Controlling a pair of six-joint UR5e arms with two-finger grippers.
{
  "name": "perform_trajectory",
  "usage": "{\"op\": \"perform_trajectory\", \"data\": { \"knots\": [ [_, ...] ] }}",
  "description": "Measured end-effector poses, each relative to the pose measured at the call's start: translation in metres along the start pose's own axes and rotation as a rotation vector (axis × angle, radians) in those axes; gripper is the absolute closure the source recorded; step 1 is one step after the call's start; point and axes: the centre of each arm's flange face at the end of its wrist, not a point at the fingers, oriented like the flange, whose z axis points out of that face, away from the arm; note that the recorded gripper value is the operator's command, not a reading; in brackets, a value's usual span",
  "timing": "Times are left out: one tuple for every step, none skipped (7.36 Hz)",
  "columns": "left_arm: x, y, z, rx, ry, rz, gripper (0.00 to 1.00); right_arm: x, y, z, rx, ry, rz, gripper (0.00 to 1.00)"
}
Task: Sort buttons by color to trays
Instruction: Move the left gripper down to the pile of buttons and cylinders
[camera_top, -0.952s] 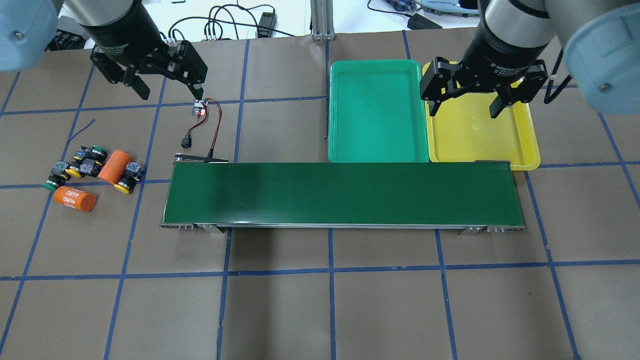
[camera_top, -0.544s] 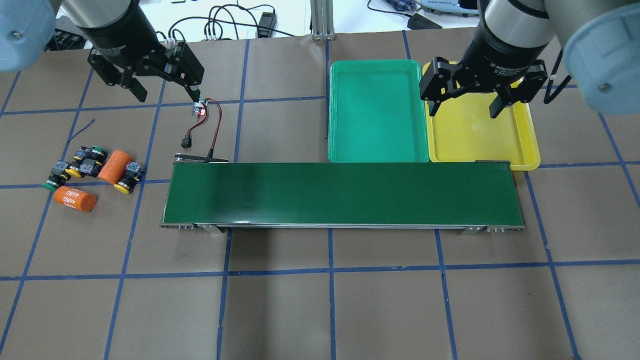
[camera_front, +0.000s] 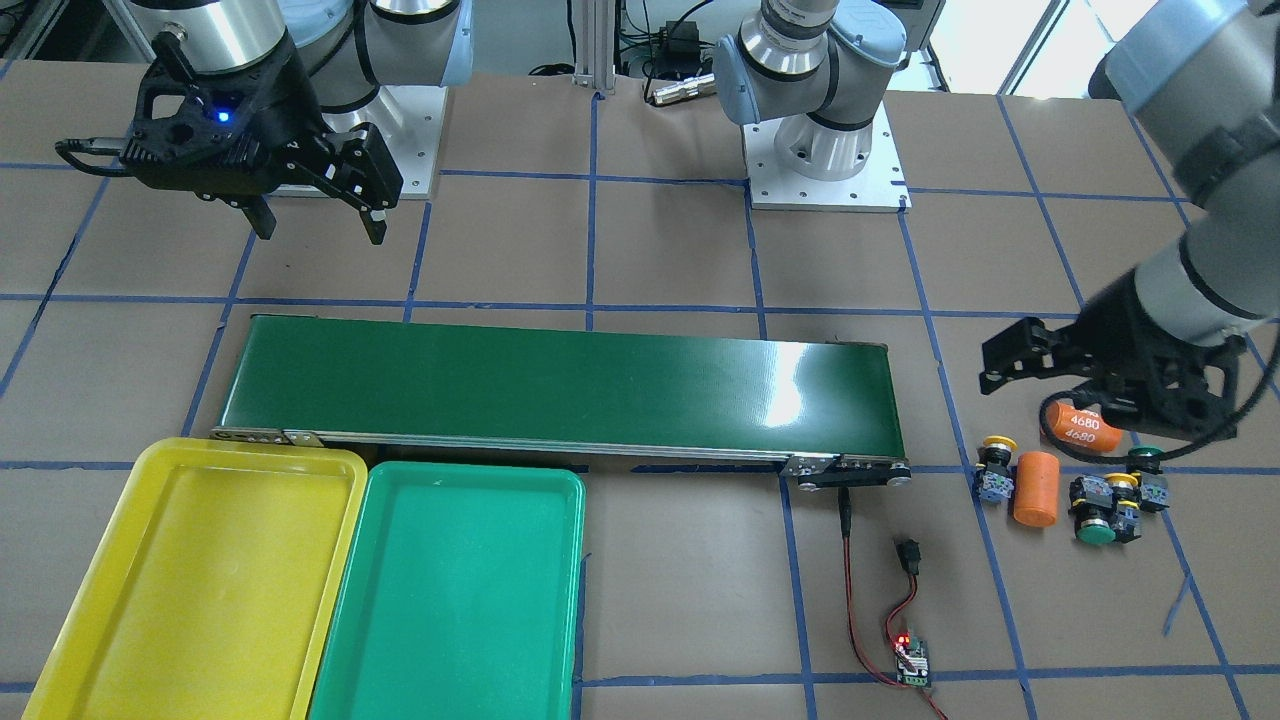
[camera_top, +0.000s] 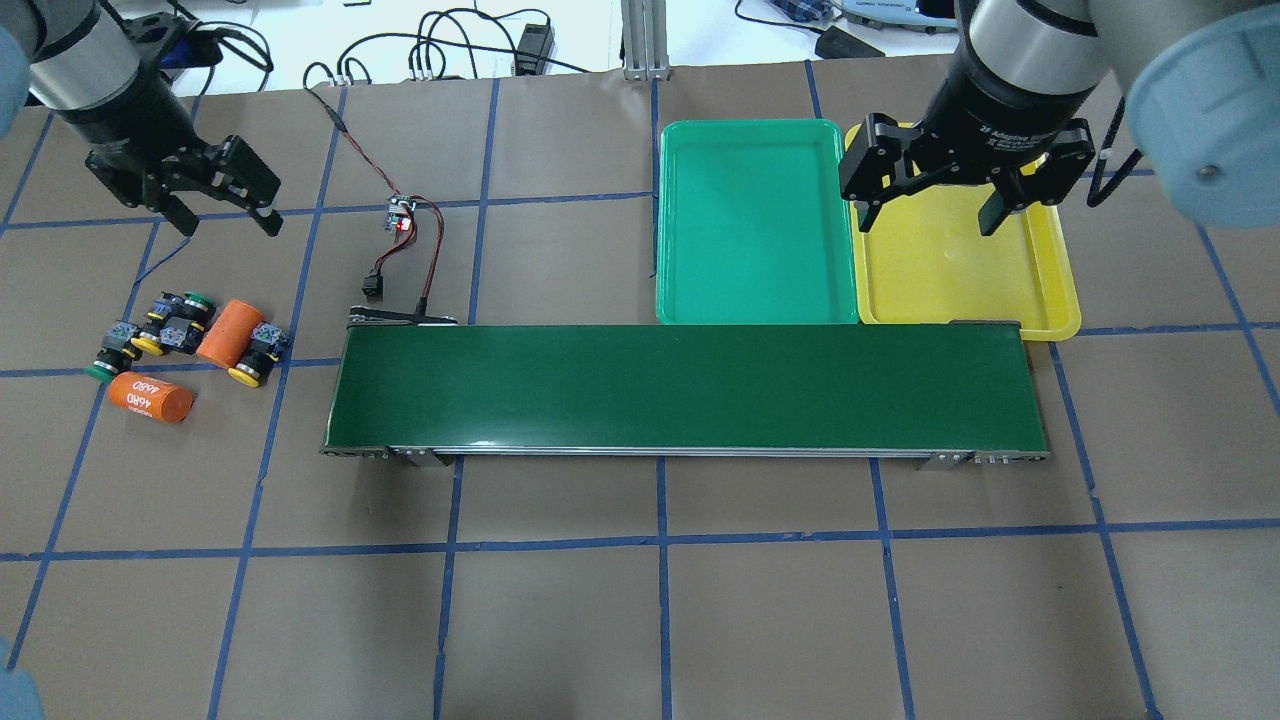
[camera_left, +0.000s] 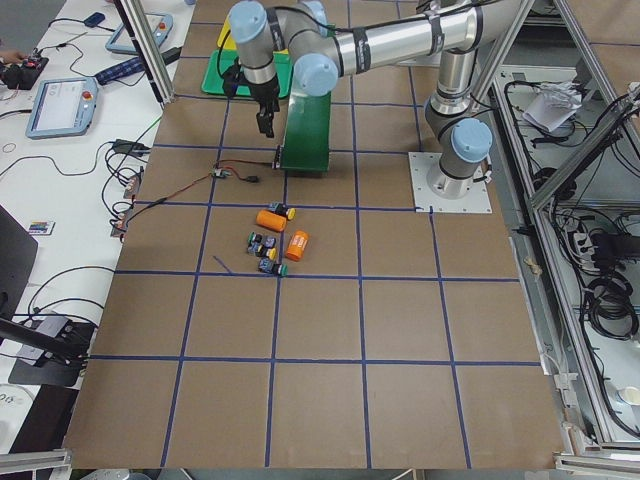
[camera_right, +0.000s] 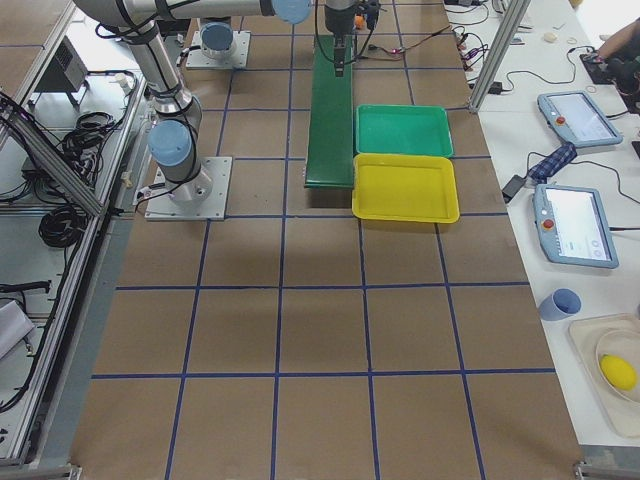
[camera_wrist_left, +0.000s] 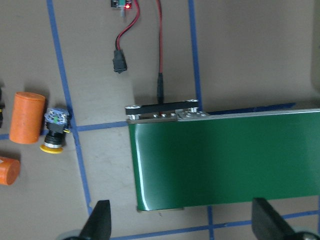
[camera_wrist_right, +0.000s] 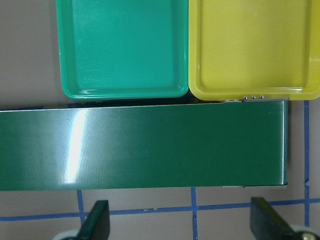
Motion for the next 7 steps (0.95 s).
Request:
{"op": "perform_trajectory", "data": {
  "knots": [
    [-0.056, -0.004, 0.029, 0.004, 0.007, 0.059, 0.00, 0.000, 0.000, 0.000, 0.000, 0.000, 0.001, 0.00],
    [-0.095, -0.006, 0.060, 0.004, 0.014, 0.103, 0.00, 0.000, 0.000, 0.000, 0.001, 0.000, 0.001, 0.00],
    [-0.118, -0.010, 0.086, 0.008, 0.011, 0.145, 0.00, 0.000, 0.000, -0.001, 0.001, 0.000, 0.001, 0.00],
    [-0.135, -0.014, 0.107, 0.017, -0.009, 0.184, 0.00, 0.000, 0.000, 0.000, 0.001, 0.000, 0.001, 0.00],
    [-0.145, -0.015, 0.127, 0.009, -0.014, 0.208, 0.00, 0.000, 0.000, 0.000, 0.001, 0.000, 0.001, 0.00],
    [-0.147, -0.014, 0.148, -0.007, -0.002, 0.219, 0.00, 0.000, 0.000, 0.000, 0.001, 0.000, 0.001, 0.00],
    [-0.145, -0.011, 0.163, -0.021, 0.012, 0.223, 0.00, 0.000, 0.000, 0.000, 0.001, 0.000, 0.001, 0.00]
  ]
}}
